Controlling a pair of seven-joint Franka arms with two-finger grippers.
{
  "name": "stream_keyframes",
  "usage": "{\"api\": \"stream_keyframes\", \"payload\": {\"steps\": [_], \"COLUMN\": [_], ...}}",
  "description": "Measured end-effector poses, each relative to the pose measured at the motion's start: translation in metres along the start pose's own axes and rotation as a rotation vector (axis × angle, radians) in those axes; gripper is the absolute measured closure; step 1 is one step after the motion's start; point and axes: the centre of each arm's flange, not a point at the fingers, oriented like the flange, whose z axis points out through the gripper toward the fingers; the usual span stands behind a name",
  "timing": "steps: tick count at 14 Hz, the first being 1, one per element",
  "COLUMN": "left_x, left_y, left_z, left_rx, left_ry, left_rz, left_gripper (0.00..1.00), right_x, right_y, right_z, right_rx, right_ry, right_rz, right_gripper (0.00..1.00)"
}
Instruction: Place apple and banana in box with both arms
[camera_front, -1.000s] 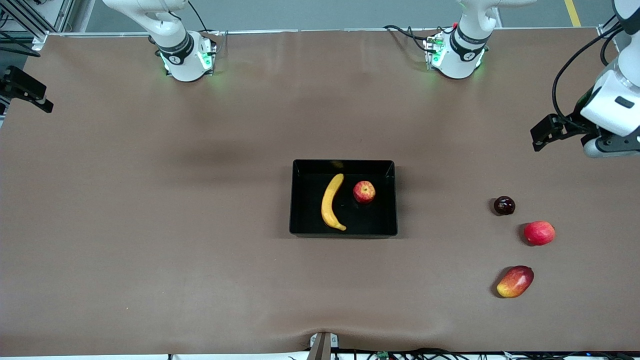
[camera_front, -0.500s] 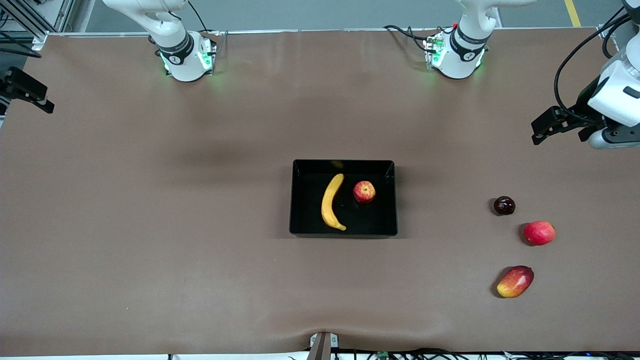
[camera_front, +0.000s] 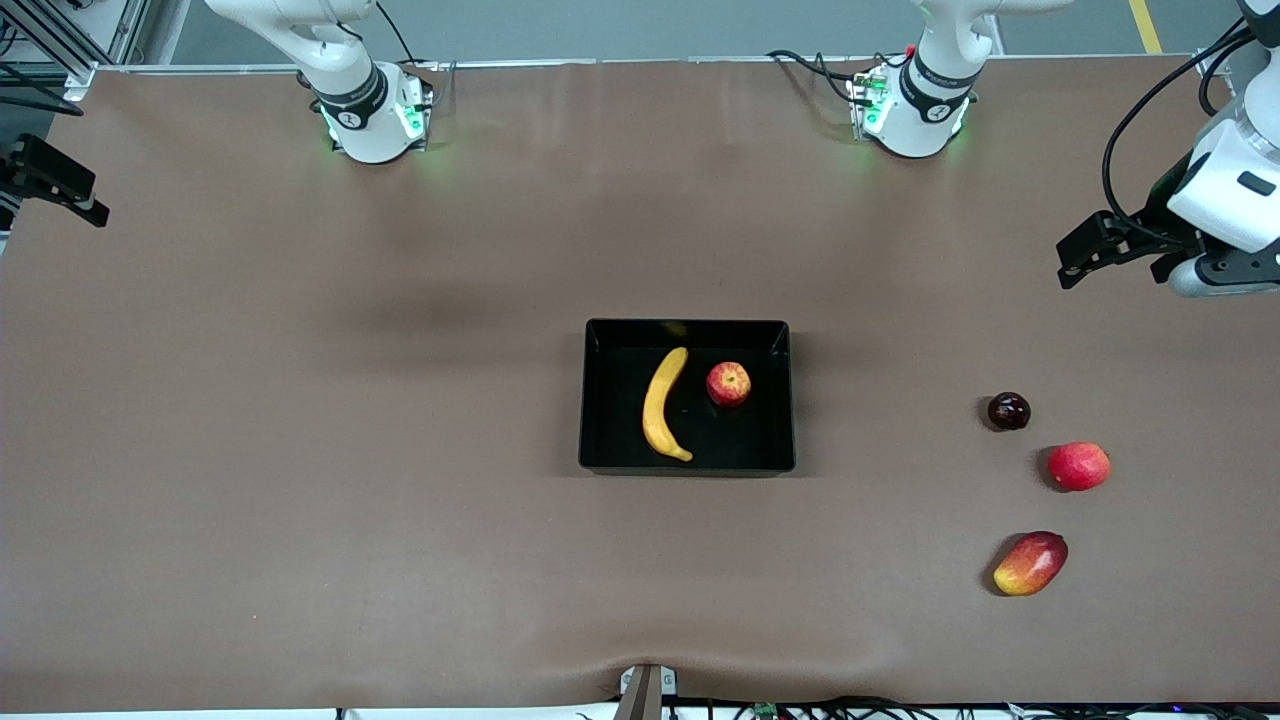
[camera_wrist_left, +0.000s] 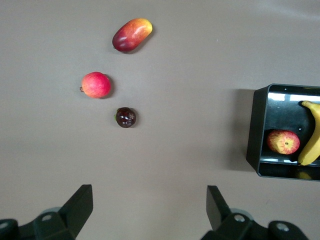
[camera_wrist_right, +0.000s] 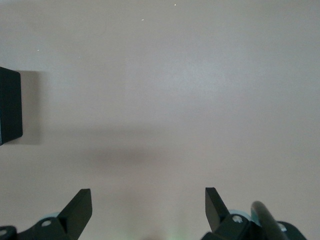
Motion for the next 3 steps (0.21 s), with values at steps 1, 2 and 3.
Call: {"api": "stream_keyframes", "payload": {"steps": [1,2,3], "left_x": [-0.0008,-0.0028,-0.0058], "left_y": [0.0004,0.0033,0.0095], "left_z": [-0.0009,-0.0017,-0.0023], "left_rx": [0.0,0.0,0.002], "left_ry": [-0.002,-0.01,-0.021], "left_rz": [0.001,0.006,0.009], "left_gripper": [0.0,0.0,0.0], "right_x": [0.0,-0.0001,-0.0001], "right_y": [0.0,-0.0001,-0.0001], "right_z": [0.0,0.0001,0.0001], "right_rx": [0.0,0.0,0.0], "right_ry": [0.0,-0.001,-0.001], "right_rz": [0.0,-0.001,-0.001], "right_gripper": [0.0,0.0,0.0]}}
